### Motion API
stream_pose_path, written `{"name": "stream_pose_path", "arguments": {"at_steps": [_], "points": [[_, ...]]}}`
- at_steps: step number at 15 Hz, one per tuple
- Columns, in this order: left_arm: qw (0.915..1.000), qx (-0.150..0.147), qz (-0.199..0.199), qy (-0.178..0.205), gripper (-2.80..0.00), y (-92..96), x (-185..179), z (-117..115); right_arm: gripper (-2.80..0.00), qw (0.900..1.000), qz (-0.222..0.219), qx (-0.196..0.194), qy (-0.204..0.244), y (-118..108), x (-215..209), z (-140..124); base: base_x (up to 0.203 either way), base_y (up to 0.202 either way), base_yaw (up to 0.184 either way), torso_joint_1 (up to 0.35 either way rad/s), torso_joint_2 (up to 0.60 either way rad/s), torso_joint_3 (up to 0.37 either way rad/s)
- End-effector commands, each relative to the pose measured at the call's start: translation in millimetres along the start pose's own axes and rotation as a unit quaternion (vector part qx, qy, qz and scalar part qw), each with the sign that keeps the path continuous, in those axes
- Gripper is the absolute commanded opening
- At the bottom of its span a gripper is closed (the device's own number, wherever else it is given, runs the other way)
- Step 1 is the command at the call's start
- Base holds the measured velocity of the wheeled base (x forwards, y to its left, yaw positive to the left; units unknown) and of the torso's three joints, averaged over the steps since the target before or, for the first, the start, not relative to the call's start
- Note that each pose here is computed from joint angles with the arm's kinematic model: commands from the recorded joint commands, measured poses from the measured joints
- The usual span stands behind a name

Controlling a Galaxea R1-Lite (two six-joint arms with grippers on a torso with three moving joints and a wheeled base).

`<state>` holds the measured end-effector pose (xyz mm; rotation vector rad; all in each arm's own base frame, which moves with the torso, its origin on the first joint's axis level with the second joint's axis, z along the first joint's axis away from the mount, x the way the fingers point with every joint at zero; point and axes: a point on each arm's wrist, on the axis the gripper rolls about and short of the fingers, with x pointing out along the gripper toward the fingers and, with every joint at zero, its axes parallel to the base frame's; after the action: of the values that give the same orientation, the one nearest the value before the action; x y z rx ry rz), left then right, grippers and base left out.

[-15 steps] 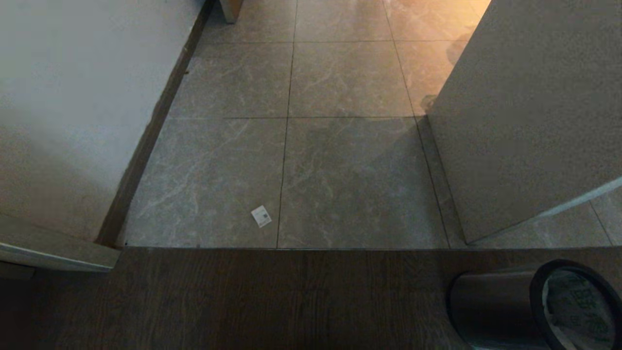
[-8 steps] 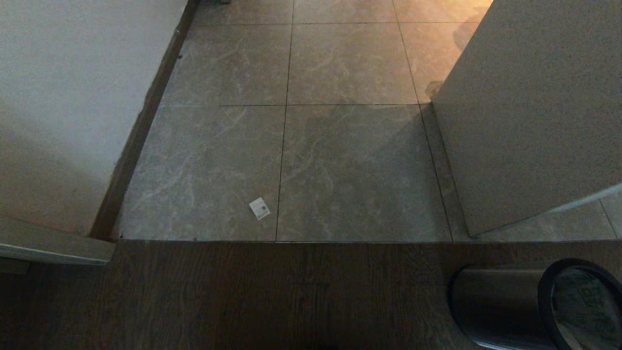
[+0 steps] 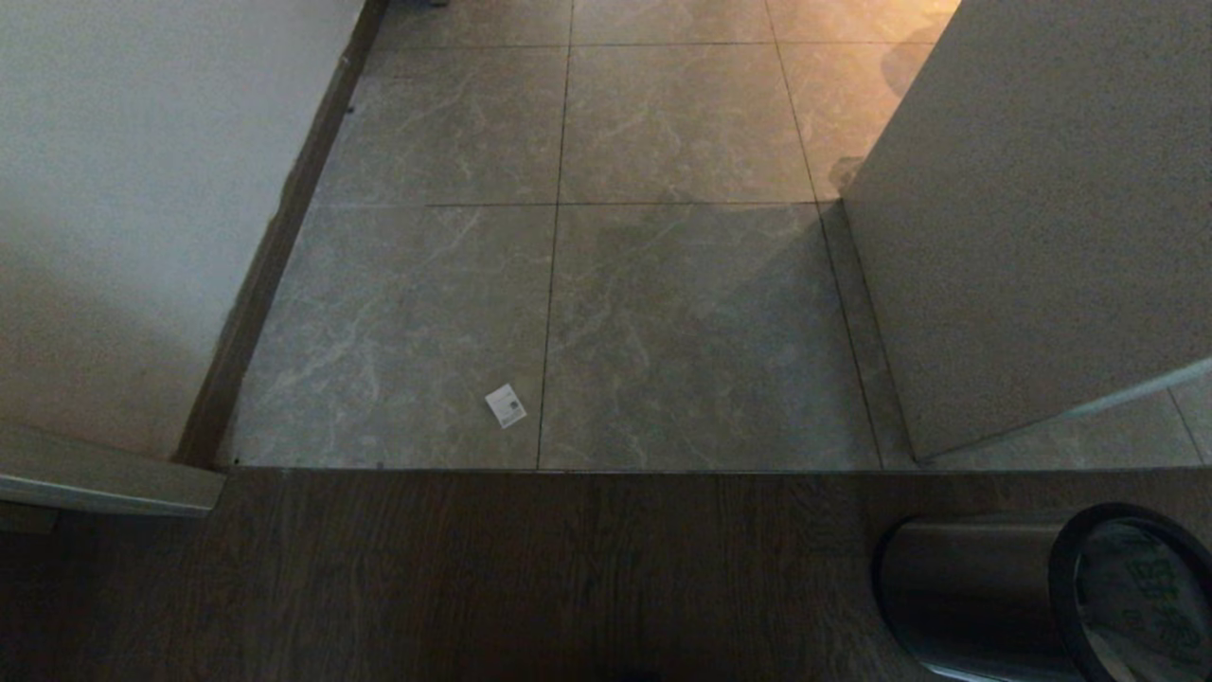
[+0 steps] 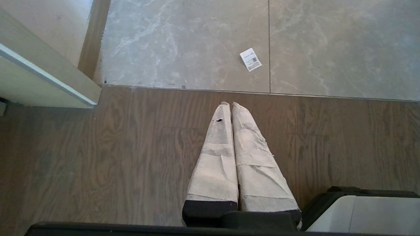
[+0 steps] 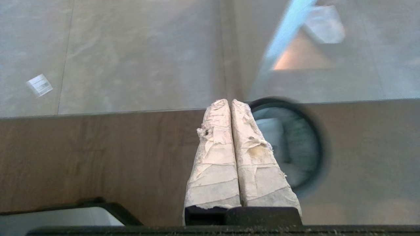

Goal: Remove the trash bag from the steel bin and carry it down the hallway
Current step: Place the outer trash can on the ground

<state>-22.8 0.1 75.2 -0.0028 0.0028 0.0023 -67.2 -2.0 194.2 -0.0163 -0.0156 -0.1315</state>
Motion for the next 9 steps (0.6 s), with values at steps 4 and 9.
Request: {"name": "stream_pose_path", "arguments": {"at_steps": [4, 9], "points": [[1.0000, 0.000, 0.000, 0.000, -2.80, 0.0, 0, 0, -2.80, 0.947, -0.132, -0.093, 0.279, -1, 58, 80, 0.000, 0.000, 0.000, 0.000, 0.00, 0.000], [1.0000, 0.000, 0.000, 0.000, -2.80, 0.0, 0, 0, -2.80, 0.867, -0.183, -0.062, 0.459, 5, 109, 27, 0.000, 0.000, 0.000, 0.000, 0.00, 0.000]]}}
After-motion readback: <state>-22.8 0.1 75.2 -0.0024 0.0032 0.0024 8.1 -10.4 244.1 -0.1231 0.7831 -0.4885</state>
